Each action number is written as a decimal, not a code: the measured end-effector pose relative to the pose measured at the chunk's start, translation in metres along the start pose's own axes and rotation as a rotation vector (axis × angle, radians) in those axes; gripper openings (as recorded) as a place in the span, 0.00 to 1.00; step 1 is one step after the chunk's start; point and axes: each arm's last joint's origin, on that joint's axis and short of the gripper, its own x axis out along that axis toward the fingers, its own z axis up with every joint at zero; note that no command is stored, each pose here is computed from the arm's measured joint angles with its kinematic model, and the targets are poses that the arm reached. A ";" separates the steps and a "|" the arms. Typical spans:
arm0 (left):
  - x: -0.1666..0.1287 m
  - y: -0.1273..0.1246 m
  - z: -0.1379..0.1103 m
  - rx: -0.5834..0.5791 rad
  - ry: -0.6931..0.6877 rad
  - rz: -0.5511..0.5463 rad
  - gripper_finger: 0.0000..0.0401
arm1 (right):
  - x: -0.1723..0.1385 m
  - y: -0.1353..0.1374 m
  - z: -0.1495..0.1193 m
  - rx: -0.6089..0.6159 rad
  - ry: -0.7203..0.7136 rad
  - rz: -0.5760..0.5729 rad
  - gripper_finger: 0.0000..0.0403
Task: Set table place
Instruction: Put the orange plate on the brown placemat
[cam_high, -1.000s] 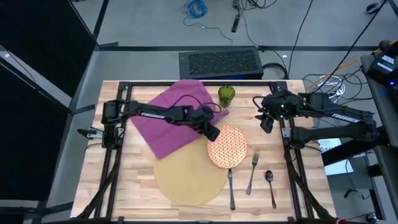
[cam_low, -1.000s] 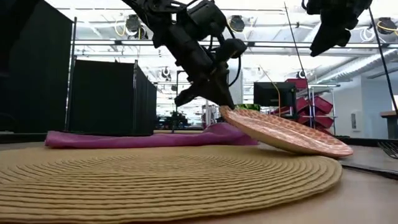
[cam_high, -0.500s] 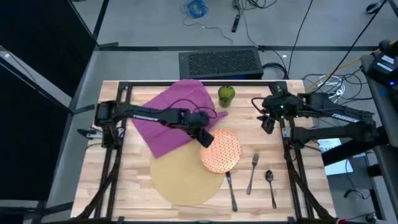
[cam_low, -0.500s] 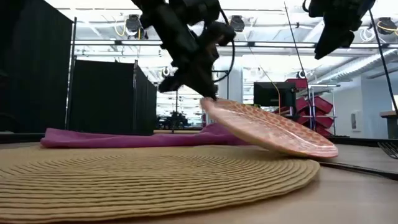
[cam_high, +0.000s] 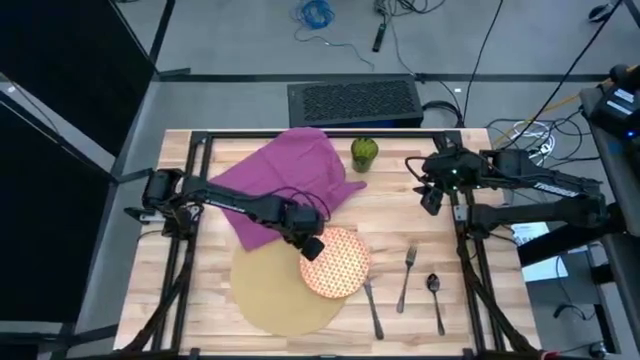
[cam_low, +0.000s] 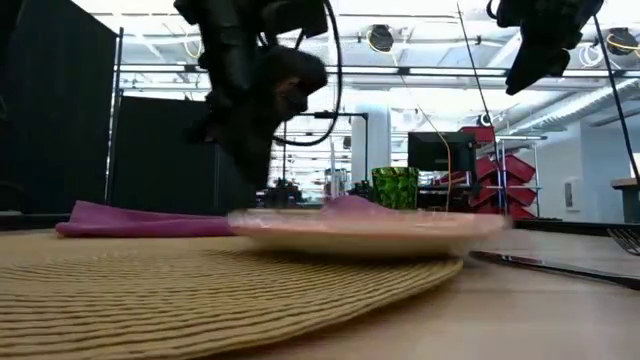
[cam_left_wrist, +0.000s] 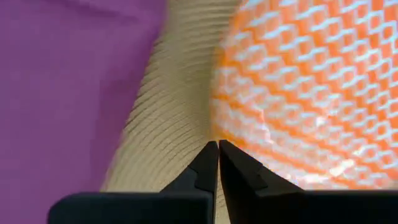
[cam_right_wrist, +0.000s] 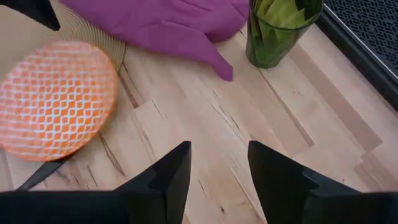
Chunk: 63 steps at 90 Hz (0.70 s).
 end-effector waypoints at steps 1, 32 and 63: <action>0.000 0.000 -0.001 0.001 0.000 0.000 0.00 | 0.000 0.000 0.000 0.000 0.000 0.000 0.37; 0.000 -0.006 0.000 0.012 -0.027 -0.041 0.00 | 0.002 0.009 0.003 0.006 -0.002 0.119 0.37; -0.001 -0.011 -0.016 0.080 0.055 -0.051 0.00 | 0.018 0.030 0.009 -0.029 0.036 0.164 0.37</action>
